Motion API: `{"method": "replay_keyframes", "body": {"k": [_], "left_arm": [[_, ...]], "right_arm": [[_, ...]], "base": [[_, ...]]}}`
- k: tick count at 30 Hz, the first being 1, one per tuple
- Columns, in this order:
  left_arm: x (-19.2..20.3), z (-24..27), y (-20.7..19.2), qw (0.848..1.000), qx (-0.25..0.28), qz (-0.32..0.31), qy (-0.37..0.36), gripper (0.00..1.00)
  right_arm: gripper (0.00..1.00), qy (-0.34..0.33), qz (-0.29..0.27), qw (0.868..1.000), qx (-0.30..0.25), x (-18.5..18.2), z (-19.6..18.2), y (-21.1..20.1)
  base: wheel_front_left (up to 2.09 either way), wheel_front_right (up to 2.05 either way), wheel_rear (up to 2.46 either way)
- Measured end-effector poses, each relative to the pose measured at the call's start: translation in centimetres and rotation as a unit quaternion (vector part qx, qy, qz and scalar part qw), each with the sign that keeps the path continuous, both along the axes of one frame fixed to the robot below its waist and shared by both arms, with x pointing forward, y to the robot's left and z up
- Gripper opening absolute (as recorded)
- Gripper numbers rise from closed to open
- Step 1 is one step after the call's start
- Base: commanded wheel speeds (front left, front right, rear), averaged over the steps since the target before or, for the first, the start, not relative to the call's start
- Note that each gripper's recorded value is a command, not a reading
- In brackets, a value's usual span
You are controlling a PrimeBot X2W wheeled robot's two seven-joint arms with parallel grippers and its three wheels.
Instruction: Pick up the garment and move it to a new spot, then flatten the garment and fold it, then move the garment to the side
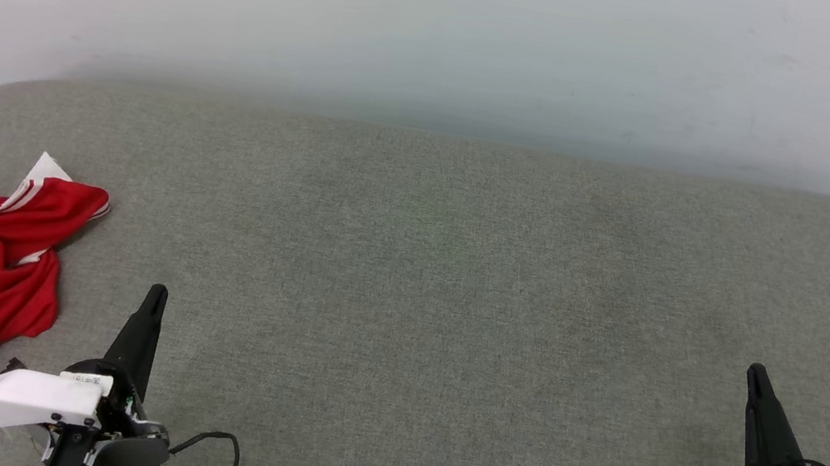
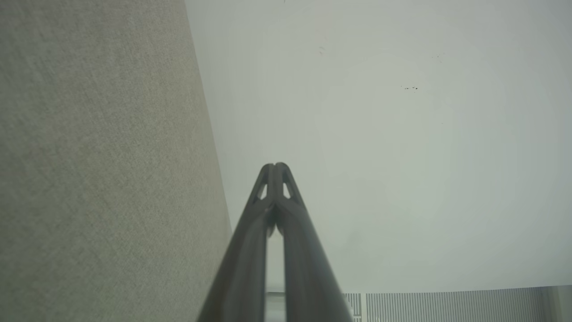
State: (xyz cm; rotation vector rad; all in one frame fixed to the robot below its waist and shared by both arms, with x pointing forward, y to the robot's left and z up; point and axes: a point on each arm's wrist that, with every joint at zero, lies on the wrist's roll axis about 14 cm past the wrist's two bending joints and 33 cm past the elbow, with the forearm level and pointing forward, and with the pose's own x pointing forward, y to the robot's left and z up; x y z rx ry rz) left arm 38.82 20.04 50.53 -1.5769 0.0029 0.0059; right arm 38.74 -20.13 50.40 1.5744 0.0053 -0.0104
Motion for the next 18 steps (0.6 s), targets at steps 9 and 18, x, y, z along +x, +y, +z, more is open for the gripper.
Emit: {"method": "replay_keyframes", "body": {"k": [9,18], "left_arm": [[0.0,0.0,0.0,1.0,0.0,0.0,0.0,0.0],[0.0,0.0,0.0,1.0,0.0,0.0,0.0,0.0]], "right_arm": [[0.0,0.0,0.0,1.0,0.0,0.0,0.0,0.0],[0.0,0.0,0.0,1.0,0.0,0.0,0.0,0.0]], "base": [[0.0,0.0,0.0],[0.0,0.0,0.0]]}}
